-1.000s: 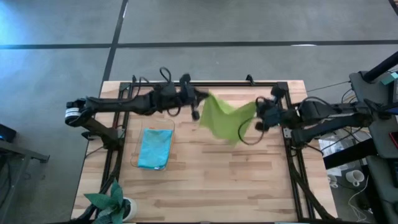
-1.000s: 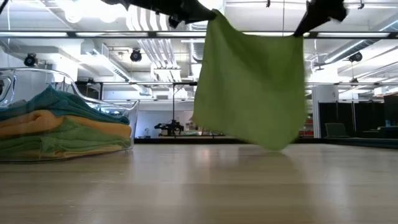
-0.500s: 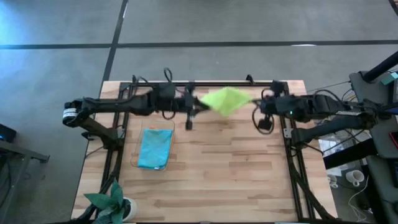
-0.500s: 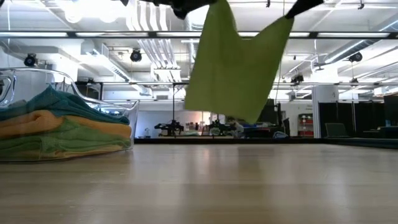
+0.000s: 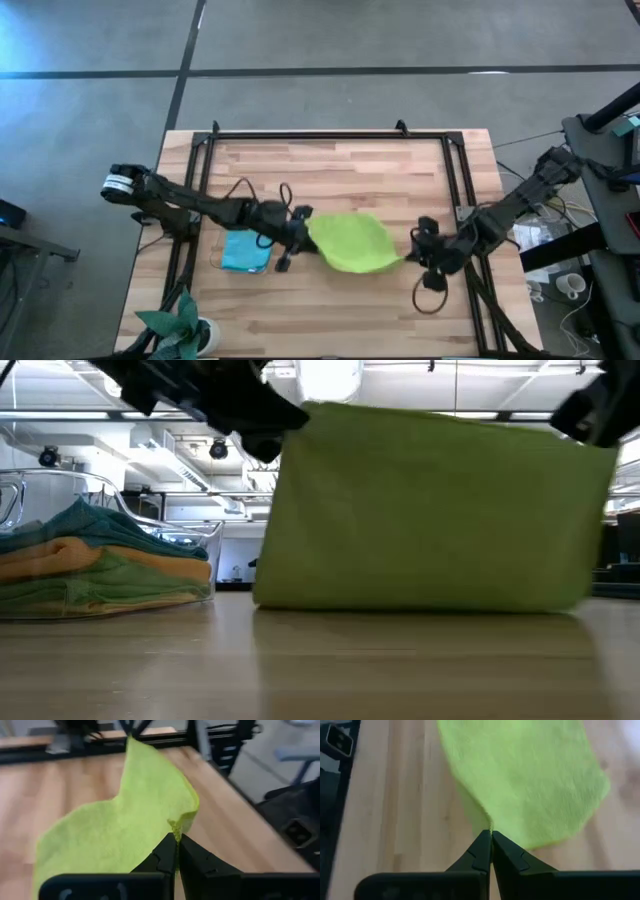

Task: Fold microfiber towels
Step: Fold the green microfiber towel on the table

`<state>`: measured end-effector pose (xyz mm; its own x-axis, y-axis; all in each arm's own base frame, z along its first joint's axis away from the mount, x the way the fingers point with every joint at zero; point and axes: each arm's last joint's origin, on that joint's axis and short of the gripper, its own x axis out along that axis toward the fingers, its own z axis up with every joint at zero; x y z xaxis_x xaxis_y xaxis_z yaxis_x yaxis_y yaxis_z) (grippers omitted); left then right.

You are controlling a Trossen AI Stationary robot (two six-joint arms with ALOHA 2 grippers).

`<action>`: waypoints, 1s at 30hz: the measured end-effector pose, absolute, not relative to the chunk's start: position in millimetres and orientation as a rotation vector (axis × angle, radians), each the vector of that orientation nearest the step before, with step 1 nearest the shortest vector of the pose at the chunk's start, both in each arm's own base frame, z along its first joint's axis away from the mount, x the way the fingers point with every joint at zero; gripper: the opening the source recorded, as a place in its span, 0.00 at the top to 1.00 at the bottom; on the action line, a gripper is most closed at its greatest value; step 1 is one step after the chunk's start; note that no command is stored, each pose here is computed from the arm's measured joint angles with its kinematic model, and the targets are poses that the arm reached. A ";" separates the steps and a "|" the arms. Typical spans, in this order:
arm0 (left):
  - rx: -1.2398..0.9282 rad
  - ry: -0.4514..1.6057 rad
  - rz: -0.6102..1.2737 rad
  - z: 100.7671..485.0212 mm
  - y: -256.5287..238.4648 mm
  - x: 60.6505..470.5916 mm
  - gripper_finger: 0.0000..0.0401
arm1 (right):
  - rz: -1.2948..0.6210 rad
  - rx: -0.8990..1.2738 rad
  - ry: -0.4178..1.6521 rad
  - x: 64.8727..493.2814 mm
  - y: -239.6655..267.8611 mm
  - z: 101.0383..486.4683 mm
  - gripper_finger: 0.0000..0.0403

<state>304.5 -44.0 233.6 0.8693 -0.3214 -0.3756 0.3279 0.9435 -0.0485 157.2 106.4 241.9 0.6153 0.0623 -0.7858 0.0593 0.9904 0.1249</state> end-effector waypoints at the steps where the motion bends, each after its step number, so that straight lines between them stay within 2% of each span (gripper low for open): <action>1: -0.001 0.382 -0.360 229.0 -50.0 303.7 1.00 | 0.001 0.162 0.925 155.8 112.0 238.4 0.98; 6: -0.065 0.336 -0.448 217.9 -79.3 307.4 1.00 | -0.010 0.224 0.994 151.1 136.5 225.1 0.98; 11: -0.126 0.399 -0.506 196.1 -108.1 317.6 1.00 | 0.059 0.262 1.083 149.6 158.5 212.3 0.98; 19: -0.243 0.493 -0.554 174.4 -142.3 338.9 1.00 | 0.132 0.454 1.307 139.7 186.1 197.1 0.98; 25: -0.293 0.488 -0.625 184.6 -169.9 346.0 1.00 | 0.214 0.505 1.297 142.2 197.3 198.4 0.98; 30: -0.280 0.458 -0.614 193.5 -177.5 344.8 1.00 | 0.220 0.353 1.145 147.4 197.3 206.1 0.98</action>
<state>344.8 -177.5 193.5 0.7227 -0.6088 -0.3271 0.4876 0.7846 -0.3830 147.4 197.3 206.1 0.4000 0.3483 -0.8478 0.0087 0.9235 0.3836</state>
